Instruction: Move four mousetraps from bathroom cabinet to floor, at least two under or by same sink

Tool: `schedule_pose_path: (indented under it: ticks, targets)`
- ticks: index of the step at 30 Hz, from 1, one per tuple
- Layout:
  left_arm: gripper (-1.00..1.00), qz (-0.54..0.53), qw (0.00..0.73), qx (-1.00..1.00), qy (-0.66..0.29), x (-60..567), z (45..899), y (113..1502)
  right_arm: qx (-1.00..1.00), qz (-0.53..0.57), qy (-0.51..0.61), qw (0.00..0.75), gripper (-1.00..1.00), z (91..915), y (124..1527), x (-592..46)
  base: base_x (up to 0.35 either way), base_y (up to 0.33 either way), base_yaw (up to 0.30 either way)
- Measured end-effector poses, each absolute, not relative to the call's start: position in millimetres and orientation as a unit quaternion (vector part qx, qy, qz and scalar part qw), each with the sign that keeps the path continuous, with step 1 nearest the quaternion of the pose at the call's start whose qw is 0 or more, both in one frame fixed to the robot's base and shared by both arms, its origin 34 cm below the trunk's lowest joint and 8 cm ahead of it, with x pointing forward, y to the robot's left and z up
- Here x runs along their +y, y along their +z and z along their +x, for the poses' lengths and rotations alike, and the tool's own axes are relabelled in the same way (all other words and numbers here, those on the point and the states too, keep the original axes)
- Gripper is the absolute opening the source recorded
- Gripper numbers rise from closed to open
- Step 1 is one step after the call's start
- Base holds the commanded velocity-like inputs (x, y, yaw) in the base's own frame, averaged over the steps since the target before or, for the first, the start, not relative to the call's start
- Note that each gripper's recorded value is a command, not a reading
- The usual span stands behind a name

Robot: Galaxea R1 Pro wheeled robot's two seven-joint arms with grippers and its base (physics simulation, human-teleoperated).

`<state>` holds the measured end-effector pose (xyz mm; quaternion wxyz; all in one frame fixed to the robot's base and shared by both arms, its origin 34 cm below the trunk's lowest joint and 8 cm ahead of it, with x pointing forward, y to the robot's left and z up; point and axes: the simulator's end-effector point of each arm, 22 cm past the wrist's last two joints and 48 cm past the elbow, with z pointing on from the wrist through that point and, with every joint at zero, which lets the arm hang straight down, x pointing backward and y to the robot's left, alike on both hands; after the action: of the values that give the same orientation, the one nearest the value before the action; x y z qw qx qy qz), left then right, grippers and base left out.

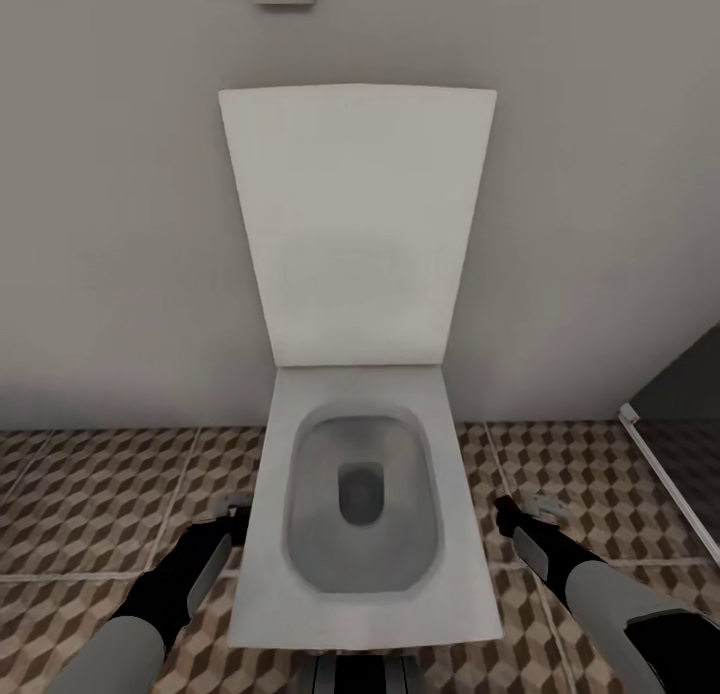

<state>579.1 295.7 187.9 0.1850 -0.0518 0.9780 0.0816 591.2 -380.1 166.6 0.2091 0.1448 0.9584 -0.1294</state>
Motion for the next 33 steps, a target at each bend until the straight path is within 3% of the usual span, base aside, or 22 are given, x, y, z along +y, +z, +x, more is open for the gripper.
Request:
schedule_pose_path:
  ticks: [33]
  targets:
    - [-1.0,-0.046,0.184,0.979,0.08,292.4,578.4,186.9,0.959,0.145,-0.131,0.208,-1.0,590.6,166.4,-381.1,0.031,0.0,0.0]
